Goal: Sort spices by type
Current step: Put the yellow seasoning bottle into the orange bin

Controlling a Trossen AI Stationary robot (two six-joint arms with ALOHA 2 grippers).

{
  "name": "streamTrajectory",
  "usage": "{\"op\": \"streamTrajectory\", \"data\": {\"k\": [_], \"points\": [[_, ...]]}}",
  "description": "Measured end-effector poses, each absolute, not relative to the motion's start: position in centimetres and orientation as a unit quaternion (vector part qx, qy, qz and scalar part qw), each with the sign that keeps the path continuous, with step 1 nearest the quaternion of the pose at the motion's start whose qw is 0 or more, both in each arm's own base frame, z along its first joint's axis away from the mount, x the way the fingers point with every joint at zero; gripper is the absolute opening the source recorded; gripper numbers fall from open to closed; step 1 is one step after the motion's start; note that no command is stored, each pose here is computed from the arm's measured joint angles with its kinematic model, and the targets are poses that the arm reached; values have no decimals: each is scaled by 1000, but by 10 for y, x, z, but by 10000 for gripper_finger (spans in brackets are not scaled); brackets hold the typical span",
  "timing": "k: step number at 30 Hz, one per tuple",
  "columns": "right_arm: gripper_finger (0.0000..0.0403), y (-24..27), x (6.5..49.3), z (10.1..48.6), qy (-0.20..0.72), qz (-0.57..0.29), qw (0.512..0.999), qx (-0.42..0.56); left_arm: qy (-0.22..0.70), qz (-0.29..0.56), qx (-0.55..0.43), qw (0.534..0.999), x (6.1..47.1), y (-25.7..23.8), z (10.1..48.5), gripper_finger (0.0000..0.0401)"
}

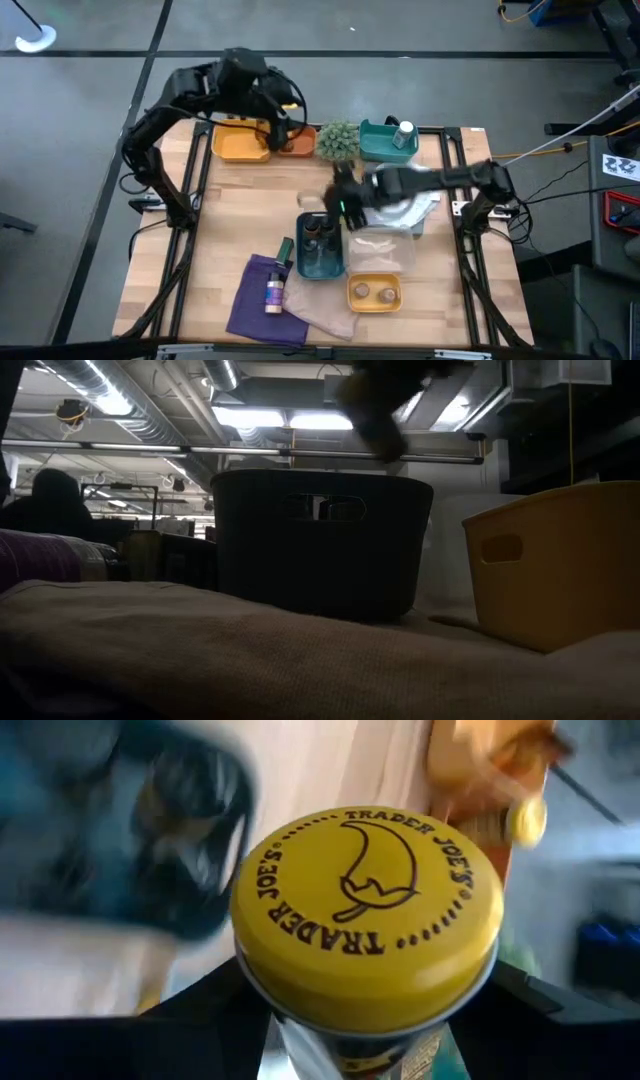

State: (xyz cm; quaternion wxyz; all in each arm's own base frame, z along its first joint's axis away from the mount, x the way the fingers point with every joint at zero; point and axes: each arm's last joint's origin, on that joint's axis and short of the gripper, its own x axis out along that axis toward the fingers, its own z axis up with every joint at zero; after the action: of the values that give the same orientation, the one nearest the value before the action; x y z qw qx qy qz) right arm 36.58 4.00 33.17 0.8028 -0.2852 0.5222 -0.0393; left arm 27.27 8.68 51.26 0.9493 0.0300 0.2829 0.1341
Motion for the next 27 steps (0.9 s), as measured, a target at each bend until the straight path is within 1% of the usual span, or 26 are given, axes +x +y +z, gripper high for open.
{"op": "streamTrajectory", "data": {"k": [5,8,10,17,23,25,27], "points": [[249,-29,391,345,416,-17,879,-230,309,161,33,937,253,102,513,237],[245,-70,398,350,357,-18,912,-200,316,177,31,932,242,109,515,237],[245,-94,403,347,333,-16,925,-182,322,186,26,928,237,113,514,237],[252,-158,421,321,271,-28,950,-150,387,170,60,904,240,126,494,237],[246,-191,431,293,264,-56,955,-119,438,164,30,883,251,134,465,237],[249,-200,432,286,261,-66,957,-110,460,156,38,873,255,136,454,237],[252,-207,435,279,258,-76,959,-96,482,171,48,858,259,139,442,237]]}}
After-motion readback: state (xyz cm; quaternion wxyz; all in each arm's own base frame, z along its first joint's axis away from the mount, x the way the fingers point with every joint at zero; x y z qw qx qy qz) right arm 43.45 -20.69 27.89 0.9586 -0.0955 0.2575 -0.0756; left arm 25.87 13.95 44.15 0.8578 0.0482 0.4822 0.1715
